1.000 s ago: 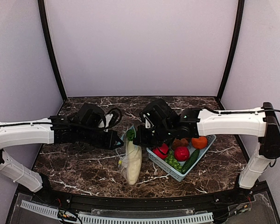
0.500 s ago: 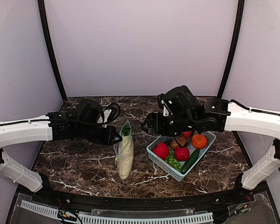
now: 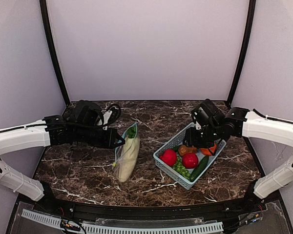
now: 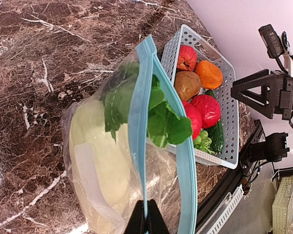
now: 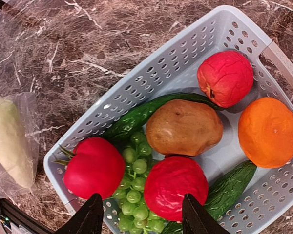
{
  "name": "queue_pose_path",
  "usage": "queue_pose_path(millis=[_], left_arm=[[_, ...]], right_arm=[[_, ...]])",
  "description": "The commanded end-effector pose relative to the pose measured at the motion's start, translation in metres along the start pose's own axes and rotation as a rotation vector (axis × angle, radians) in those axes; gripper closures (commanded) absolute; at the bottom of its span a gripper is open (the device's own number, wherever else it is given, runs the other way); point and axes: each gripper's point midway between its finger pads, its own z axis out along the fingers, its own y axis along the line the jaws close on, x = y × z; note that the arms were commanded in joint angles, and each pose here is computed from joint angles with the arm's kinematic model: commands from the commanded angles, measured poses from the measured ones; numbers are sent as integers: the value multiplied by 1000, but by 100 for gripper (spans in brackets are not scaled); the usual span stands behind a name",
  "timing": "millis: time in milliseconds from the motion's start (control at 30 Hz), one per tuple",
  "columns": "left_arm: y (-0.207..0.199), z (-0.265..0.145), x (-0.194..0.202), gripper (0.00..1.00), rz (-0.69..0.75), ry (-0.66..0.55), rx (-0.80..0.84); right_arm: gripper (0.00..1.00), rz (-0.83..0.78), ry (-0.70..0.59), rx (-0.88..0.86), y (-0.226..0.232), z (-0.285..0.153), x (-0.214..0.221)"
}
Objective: Place the food in the zip-top bag and seal the zipper
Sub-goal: Pick up the fake fruit from the bin.
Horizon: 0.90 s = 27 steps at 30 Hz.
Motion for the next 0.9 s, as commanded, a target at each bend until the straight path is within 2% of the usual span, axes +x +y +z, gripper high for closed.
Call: queue_pose_path(millis=[0, 200, 333, 433, 600, 867], left_arm=[[1, -5, 3, 99, 2, 6, 12], [3, -5, 5, 99, -9, 9, 8], [5, -6, 6, 99, -19, 5, 5], [7, -7, 8, 99, -23, 3, 3], [7, -8, 9, 99, -24, 0, 5], [7, -7, 9, 99, -23, 4, 11]], right_arm=[[46, -23, 39, 60, -21, 16, 1], [46, 28, 94, 116, -42, 39, -1], [42, 56, 124, 81, -37, 49, 4], [35, 58, 137, 46, -31, 50, 10], [25, 42, 183, 89, -38, 51, 34], [20, 7, 203, 96, -28, 56, 47]])
